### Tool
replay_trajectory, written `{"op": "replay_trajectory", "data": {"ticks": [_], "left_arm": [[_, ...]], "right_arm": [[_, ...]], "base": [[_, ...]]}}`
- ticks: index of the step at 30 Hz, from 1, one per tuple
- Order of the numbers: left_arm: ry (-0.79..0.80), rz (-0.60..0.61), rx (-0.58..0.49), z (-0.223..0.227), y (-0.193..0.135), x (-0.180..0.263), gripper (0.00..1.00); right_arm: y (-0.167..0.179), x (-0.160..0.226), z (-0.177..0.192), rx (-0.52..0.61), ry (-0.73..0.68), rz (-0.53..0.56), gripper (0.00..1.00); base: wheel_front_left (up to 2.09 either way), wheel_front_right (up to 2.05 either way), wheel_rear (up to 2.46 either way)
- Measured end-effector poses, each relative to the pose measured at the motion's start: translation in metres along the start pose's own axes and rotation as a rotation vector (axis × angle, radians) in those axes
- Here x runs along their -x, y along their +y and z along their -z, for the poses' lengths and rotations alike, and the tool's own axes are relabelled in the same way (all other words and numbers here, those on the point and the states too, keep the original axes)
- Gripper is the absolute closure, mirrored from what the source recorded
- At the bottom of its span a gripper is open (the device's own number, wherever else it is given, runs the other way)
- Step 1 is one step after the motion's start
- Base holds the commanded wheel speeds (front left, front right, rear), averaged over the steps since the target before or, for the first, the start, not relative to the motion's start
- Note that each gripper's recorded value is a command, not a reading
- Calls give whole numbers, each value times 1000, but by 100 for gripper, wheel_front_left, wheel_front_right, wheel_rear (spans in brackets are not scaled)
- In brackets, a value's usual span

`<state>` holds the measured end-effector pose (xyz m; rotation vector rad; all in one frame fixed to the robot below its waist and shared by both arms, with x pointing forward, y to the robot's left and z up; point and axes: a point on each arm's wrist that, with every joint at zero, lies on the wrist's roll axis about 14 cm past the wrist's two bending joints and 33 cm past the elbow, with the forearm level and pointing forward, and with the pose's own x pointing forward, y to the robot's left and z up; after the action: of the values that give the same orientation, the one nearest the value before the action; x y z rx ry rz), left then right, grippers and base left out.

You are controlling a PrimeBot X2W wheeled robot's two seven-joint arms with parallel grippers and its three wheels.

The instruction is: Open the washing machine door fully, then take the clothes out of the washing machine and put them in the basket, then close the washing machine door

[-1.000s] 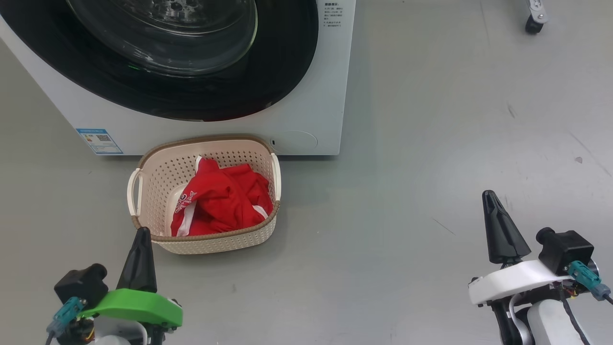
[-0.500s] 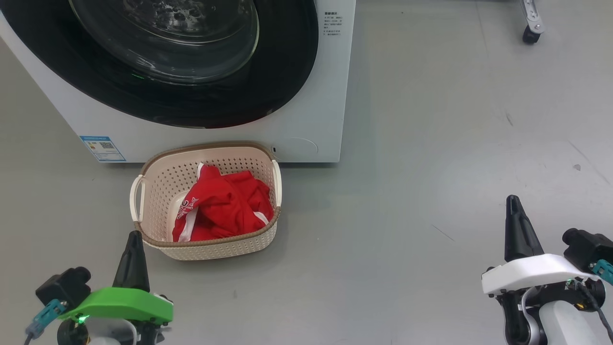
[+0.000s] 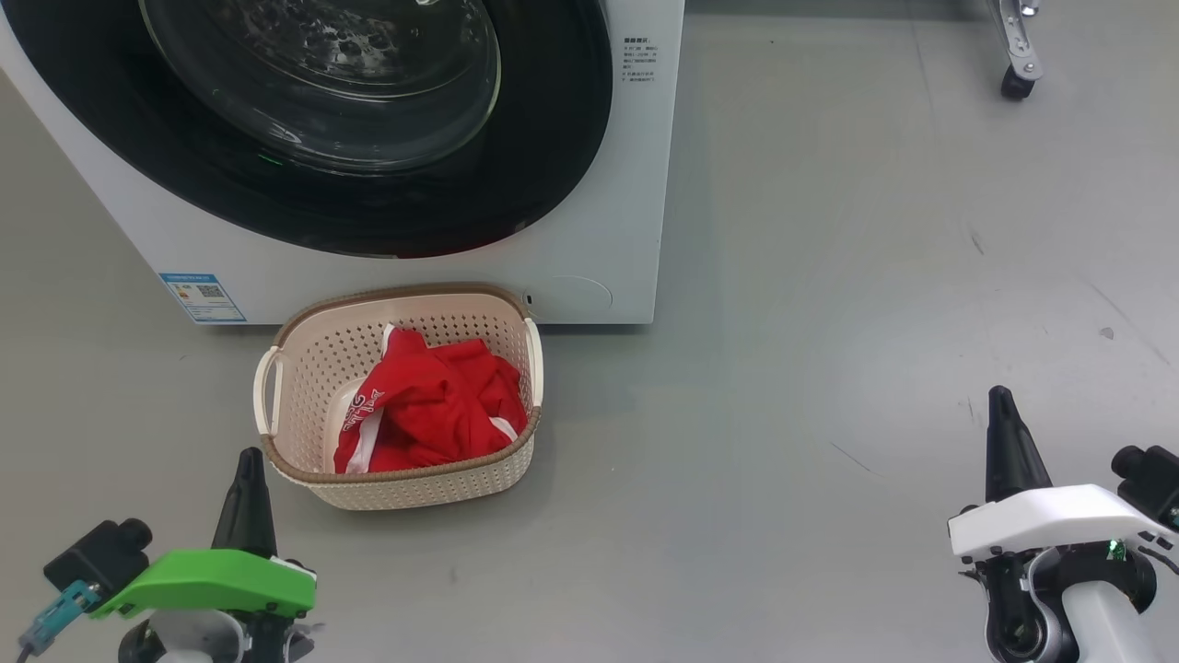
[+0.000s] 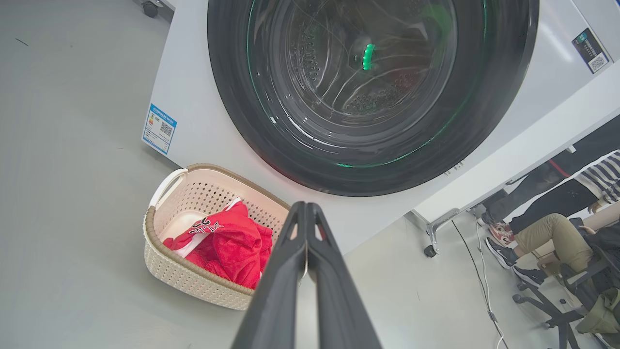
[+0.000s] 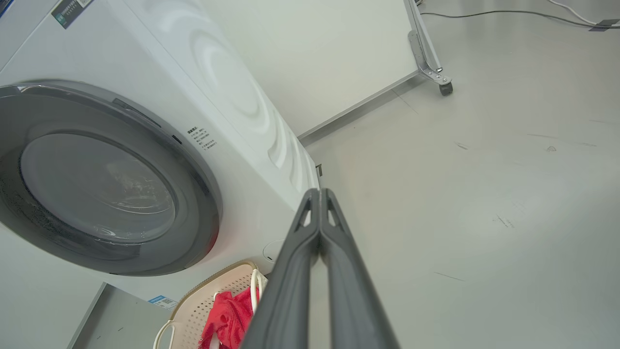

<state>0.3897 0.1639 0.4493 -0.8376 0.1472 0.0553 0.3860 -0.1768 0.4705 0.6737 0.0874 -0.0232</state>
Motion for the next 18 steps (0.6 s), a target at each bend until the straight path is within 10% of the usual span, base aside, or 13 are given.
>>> {"op": "replay_trajectory", "data": {"ticks": [18], "left_arm": [[0,-4,192,-8,-1,2,100]], "right_arm": [[-9,3,-5,-231,6,36,100]], "base": [[0,0,0]]}}
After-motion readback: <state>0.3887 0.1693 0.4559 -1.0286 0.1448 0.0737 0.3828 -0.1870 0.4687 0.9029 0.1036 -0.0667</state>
